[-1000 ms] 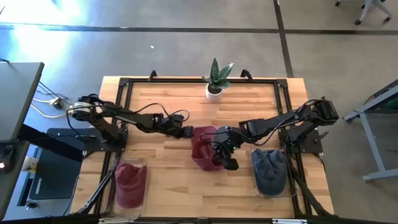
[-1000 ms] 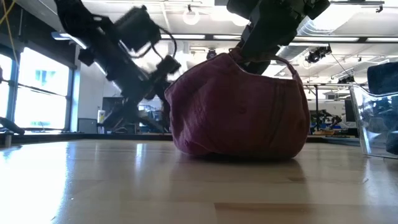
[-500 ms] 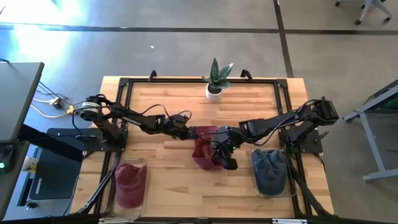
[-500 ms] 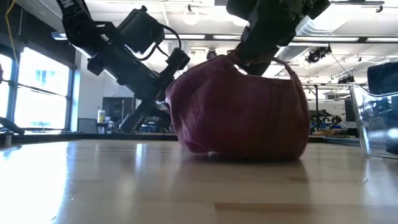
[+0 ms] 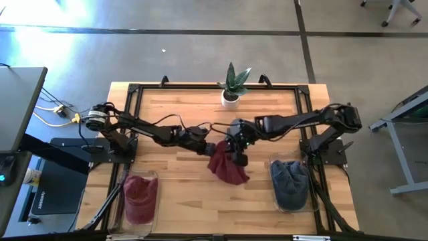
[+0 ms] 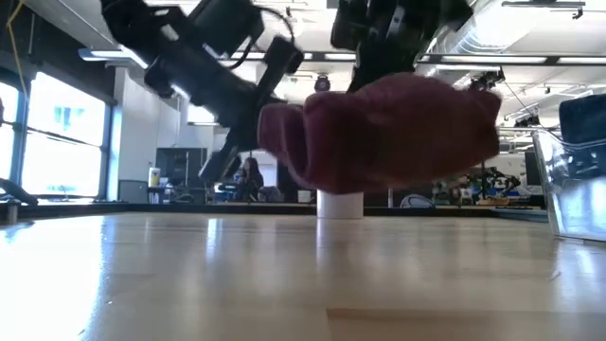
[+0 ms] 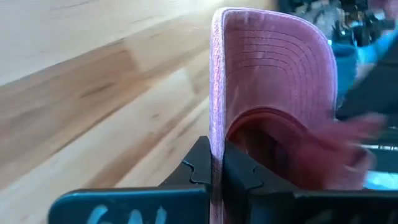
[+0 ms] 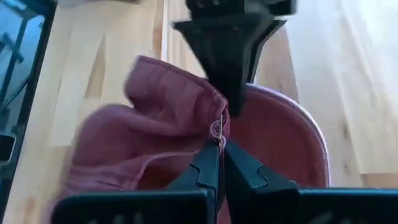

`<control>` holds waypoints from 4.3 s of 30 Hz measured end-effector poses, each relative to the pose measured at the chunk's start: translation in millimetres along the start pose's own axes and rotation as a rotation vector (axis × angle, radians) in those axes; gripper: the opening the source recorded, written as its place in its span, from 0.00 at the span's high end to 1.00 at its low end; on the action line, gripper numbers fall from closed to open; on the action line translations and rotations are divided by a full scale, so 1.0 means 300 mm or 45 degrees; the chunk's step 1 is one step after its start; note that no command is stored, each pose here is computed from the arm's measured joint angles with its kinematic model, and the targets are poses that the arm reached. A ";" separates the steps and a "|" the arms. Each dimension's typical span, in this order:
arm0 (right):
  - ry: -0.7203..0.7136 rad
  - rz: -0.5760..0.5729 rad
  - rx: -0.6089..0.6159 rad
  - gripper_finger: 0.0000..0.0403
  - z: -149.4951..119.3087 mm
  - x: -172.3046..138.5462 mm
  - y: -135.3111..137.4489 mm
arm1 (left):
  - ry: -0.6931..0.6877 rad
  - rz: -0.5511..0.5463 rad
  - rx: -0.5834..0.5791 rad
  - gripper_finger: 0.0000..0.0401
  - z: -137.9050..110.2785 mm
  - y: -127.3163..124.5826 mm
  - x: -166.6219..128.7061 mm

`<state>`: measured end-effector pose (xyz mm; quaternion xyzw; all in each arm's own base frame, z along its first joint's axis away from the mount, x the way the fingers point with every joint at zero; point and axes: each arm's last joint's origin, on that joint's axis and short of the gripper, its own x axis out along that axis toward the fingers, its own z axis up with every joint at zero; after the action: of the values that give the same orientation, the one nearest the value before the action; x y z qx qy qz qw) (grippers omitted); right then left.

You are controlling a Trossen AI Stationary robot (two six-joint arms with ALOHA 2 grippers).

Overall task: Pick & Place hat
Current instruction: Put the red cap into the left transparent bin

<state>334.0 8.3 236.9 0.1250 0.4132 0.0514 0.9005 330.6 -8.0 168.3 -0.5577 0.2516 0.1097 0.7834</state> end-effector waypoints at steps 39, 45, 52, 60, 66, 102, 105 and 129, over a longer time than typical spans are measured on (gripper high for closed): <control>0.166 0.085 0.217 0.92 -0.130 0.134 0.206 | 0.030 0.259 -0.068 0.99 0.003 -0.050 -0.004; 0.285 -0.058 0.286 0.95 -0.181 0.209 0.168 | 0.094 0.209 -0.069 0.99 0.004 -0.067 -0.003; 0.372 -0.445 0.404 0.99 -0.228 0.179 0.130 | 0.139 0.188 -0.032 0.99 -0.017 -0.081 -0.001; 0.319 -0.293 0.354 0.97 -0.152 0.088 0.167 | 0.122 0.256 -0.035 0.99 -0.005 -0.061 -0.005; 0.083 -0.047 0.243 0.99 -0.074 0.070 0.218 | 0.114 0.294 -0.046 0.99 0.001 -0.050 -0.008; 0.167 -0.035 0.297 0.62 -0.085 -0.044 0.216 | 0.308 0.188 0.032 0.99 -0.007 -0.063 -0.015; 0.314 -0.058 0.239 0.46 -0.132 -0.075 0.238 | 0.290 0.212 0.032 0.99 -0.006 -0.059 -0.016; 0.319 -0.558 0.018 0.55 -0.311 0.155 0.382 | 0.300 0.196 0.023 0.99 -0.006 -0.062 -0.016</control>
<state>294.9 145.0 175.1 0.0313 0.5391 -0.1330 0.8311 334.5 -15.8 185.4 -0.5385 0.3850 0.1010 0.7427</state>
